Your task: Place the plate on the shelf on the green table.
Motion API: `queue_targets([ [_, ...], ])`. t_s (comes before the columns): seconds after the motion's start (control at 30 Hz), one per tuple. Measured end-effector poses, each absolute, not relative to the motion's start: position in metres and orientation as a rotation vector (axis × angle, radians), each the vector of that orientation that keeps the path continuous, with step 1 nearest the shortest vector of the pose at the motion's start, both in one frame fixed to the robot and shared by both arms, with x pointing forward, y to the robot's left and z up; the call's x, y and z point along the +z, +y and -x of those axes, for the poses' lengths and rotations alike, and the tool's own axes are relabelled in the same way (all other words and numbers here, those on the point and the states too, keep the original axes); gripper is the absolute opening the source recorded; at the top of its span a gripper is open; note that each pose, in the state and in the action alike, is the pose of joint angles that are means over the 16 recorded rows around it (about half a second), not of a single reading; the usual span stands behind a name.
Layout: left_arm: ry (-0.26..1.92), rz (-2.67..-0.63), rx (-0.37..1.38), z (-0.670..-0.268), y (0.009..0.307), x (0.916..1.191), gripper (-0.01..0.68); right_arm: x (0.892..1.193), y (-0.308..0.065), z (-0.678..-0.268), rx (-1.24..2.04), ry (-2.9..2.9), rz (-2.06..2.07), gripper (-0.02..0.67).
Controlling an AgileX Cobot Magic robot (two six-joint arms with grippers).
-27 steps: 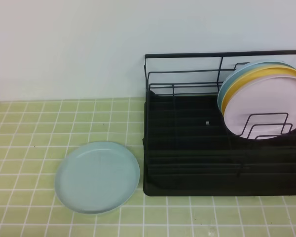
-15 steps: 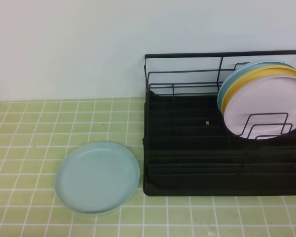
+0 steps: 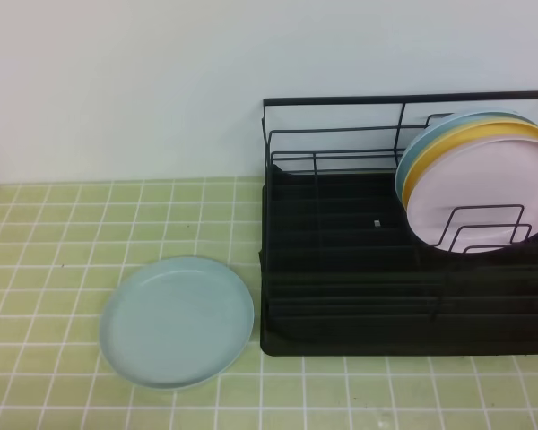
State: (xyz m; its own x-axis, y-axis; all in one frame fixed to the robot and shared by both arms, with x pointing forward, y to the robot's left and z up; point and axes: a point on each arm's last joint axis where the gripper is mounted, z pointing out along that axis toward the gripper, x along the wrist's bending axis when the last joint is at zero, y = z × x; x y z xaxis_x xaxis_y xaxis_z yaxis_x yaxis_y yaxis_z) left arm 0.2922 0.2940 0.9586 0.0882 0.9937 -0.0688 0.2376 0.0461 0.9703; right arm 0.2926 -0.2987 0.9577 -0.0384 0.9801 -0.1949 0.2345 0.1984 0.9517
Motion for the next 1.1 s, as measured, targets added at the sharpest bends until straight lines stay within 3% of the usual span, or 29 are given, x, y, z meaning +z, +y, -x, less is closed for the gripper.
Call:
queue_targets([
  [0.7, 1.29, -1.359, 1.031, -0.293, 0.295, 0.963, -0.003, 0.96, -0.299, -0.293, 0.954, 1.468, -1.209, -0.003],
  [1.1, 0.993, -1.028, 1.297, -0.292, 0.3, 1.004, -0.003, 0.981, -0.299, -0.295, 1.048, 1.278, -1.058, -0.003],
])
